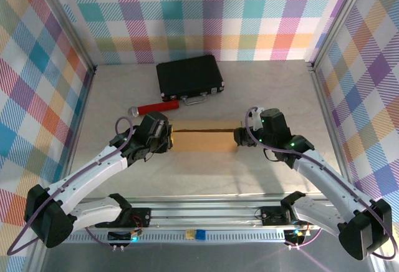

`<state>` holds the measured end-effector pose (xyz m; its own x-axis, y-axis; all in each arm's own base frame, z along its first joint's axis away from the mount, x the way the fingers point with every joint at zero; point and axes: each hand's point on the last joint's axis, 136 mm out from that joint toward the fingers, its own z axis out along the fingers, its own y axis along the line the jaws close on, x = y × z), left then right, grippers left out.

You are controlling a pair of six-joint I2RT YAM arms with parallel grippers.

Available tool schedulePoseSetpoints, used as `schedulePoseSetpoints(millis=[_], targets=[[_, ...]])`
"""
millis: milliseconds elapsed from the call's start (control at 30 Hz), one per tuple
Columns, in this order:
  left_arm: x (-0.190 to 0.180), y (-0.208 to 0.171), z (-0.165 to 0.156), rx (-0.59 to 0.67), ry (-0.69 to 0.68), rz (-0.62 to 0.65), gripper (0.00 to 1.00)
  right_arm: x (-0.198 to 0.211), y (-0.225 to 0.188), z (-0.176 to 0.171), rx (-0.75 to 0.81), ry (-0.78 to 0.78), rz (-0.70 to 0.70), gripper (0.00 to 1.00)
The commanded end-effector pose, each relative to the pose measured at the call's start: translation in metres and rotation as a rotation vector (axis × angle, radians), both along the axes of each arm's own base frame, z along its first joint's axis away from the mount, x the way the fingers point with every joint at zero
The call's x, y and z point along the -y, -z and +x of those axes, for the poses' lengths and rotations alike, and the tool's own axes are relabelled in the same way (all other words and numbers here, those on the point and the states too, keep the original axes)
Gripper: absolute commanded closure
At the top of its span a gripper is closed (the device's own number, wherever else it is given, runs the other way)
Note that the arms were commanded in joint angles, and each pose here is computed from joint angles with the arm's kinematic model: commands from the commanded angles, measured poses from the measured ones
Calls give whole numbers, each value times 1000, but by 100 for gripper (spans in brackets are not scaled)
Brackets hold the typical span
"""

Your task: Fold the paper box

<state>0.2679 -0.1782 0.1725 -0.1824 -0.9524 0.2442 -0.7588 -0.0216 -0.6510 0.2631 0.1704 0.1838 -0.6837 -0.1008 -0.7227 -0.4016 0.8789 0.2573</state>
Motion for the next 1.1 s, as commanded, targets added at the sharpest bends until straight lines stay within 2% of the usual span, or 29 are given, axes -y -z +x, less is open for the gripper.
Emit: schedulePoseSetpoints(millis=[0,200,333,467,567,733,867,1067], targets=[[-8,32,-20,-111,22,71,72,-13,-28,-11,-1,-58,92,31],[-8,32,-20,-111,24,70,72,-14,-35,-21,-11,-71,128,31],[-9,32,-22,-114,24,75,72,-8,-43,-16,-41,27,184,28],[-11,31,-23,-111,23,77,73,-8,-45,-10,-197,131,282,28],[-12,30,-23,-109,25,81,73,-12,-39,-10,-382,191,356,29],[-11,29,-22,-104,29,81,73,-11,-29,-10,-582,274,468,36],[-11,29,-22,-101,31,84,73,3,-24,-4,-608,338,497,42],[-11,28,-22,-100,32,85,73,-3,-7,4,-686,316,525,52]])
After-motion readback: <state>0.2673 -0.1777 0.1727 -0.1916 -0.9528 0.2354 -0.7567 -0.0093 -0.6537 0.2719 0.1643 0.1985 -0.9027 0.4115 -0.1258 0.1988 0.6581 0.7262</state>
